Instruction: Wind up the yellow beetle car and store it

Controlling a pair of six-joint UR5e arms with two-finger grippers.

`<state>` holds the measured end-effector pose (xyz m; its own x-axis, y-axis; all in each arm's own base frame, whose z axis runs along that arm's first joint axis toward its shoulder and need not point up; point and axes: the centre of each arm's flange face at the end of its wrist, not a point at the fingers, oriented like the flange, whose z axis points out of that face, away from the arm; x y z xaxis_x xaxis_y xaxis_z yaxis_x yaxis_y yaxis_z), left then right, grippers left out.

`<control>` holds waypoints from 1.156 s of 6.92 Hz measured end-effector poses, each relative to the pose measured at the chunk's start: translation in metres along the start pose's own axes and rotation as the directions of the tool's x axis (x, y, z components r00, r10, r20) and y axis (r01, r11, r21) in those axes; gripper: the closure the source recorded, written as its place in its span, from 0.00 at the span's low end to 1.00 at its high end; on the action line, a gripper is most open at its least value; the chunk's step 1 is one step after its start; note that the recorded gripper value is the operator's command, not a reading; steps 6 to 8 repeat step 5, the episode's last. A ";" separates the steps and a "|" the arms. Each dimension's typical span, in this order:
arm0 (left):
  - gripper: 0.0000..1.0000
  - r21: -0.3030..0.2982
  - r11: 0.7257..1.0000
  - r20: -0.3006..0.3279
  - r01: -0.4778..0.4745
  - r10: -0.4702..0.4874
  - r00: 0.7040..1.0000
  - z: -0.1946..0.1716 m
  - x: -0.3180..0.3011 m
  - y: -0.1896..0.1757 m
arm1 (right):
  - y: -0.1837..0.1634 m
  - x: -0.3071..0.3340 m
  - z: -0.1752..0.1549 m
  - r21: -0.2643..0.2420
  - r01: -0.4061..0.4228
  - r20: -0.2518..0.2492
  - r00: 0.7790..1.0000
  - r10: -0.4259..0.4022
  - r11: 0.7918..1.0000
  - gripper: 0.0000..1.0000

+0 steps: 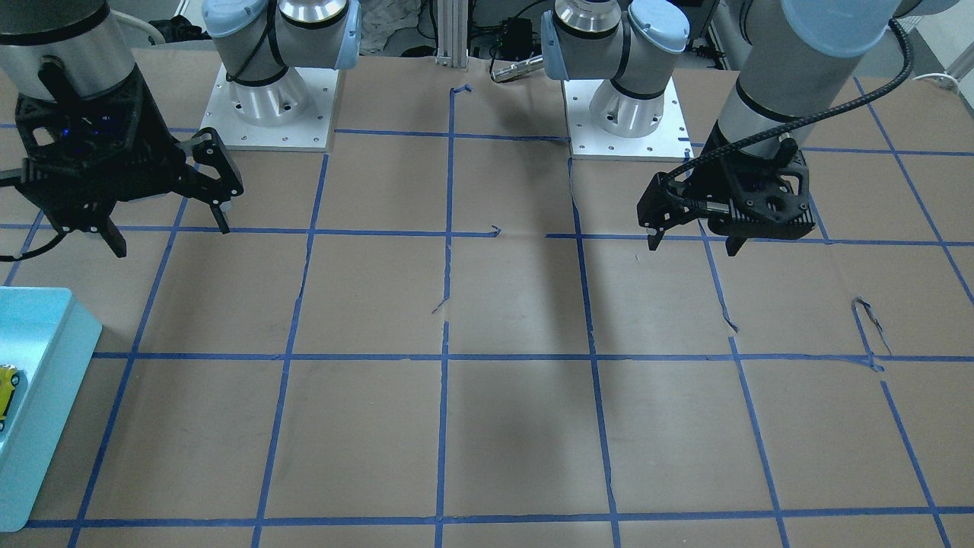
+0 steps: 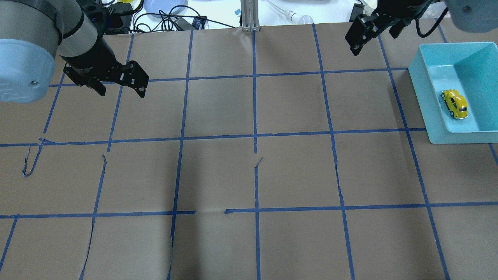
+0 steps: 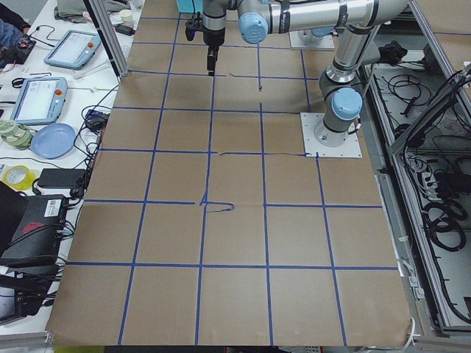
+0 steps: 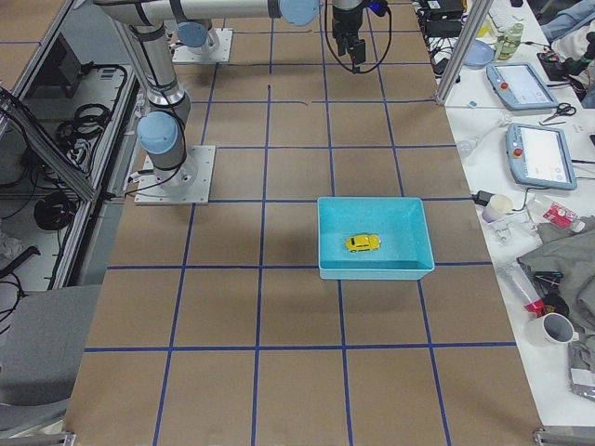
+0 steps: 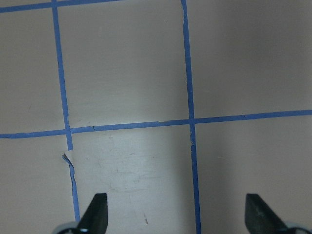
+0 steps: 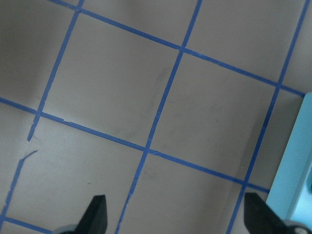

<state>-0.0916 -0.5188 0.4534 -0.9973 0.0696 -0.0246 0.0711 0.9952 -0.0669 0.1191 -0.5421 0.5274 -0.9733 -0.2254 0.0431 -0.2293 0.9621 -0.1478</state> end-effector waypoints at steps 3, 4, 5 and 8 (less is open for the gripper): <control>0.00 0.000 1.000 0.000 0.000 0.000 1.000 0.000 0.000 0.000 | 0.008 -0.002 0.001 -0.037 -0.373 -0.005 0.928 0.373 0.927 0.00; 0.00 -0.001 1.000 0.000 0.000 0.000 1.000 0.001 0.000 -0.001 | 0.008 -0.002 0.002 -0.043 -0.396 -0.005 0.918 0.396 0.917 0.00; 0.00 -0.001 1.000 0.000 -0.001 0.001 1.000 0.002 0.000 -0.001 | 0.009 -0.003 0.003 -0.048 -0.402 0.000 0.915 0.403 0.914 0.00; 0.00 -0.001 1.000 0.000 -0.001 0.001 1.000 0.002 0.000 -0.001 | 0.009 -0.003 0.003 -0.048 -0.402 0.000 0.915 0.403 0.914 0.00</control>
